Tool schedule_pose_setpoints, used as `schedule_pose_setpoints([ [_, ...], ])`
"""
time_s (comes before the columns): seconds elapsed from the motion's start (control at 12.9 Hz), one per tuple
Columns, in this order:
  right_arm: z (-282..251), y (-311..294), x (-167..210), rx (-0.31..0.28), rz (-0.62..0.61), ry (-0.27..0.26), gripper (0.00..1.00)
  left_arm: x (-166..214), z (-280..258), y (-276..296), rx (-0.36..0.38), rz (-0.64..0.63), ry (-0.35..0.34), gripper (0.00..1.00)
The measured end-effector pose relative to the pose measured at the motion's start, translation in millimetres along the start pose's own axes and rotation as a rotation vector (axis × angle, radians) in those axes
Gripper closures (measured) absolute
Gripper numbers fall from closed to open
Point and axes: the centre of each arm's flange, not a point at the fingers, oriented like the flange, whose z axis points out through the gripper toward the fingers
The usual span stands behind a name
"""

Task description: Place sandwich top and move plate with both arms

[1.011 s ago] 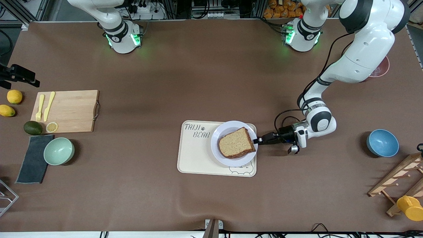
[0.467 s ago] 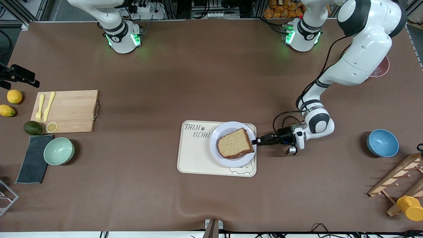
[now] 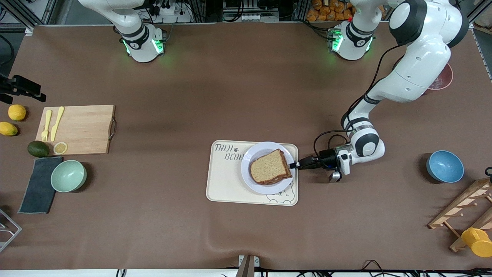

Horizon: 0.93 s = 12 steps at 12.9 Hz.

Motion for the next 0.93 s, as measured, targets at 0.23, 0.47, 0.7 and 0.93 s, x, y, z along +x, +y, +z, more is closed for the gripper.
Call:
schedule_pose_setpoints([
  [0.23, 0.1, 0.5, 0.0, 0.0, 0.002, 0.0, 0.0, 0.6, 2.2, 2.3, -0.008, 0.004, -0.005, 0.7],
  [0.47, 0.4, 0.5, 0.1, 0.0, 0.002, -0.001, 0.0, 3.0, 1.1, 5.2, -0.024, 0.007, -0.007, 0.36],
  [0.7, 0.5, 0.5, 0.2, 0.0, 0.002, -0.001, 0.0, 6.8, -2.4, 8.9, -0.043, 0.009, -0.007, 0.08],
  [0.93, 0.5, 0.5, 0.2, 0.0, 0.002, -0.001, 0.0, 9.3, -5.3, 10.4, -0.034, 0.009, -0.018, 0.04],
])
